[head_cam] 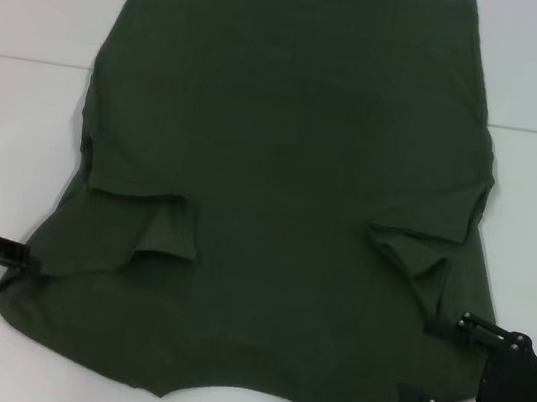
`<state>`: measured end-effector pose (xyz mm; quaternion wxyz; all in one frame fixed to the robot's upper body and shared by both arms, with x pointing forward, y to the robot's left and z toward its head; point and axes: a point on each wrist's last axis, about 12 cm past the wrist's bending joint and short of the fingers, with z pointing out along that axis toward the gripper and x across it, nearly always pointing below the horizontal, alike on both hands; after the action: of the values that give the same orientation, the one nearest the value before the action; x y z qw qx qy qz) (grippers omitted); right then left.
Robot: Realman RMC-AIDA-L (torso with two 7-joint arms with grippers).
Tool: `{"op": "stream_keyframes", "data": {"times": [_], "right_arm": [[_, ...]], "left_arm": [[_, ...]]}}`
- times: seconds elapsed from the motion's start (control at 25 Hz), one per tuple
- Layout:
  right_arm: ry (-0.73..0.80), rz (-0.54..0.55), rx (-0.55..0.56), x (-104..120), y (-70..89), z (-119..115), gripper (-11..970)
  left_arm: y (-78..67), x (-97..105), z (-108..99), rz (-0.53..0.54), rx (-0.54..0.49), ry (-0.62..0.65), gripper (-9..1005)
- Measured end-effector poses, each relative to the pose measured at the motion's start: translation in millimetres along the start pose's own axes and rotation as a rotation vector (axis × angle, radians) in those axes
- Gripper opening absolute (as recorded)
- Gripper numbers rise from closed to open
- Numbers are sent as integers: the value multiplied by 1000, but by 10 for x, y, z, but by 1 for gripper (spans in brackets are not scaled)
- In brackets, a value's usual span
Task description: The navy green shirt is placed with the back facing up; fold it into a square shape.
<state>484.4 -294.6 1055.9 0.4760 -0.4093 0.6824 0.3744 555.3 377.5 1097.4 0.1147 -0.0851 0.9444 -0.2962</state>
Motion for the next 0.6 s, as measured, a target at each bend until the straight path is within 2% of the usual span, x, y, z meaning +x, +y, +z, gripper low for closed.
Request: {"op": "stream_keyframes", "data": {"times": [0.6], "right_arm": [[-4,5,-6,2,6,12,901]], "left_arm": [[-132,-8,97,22,35,22,798]]}}
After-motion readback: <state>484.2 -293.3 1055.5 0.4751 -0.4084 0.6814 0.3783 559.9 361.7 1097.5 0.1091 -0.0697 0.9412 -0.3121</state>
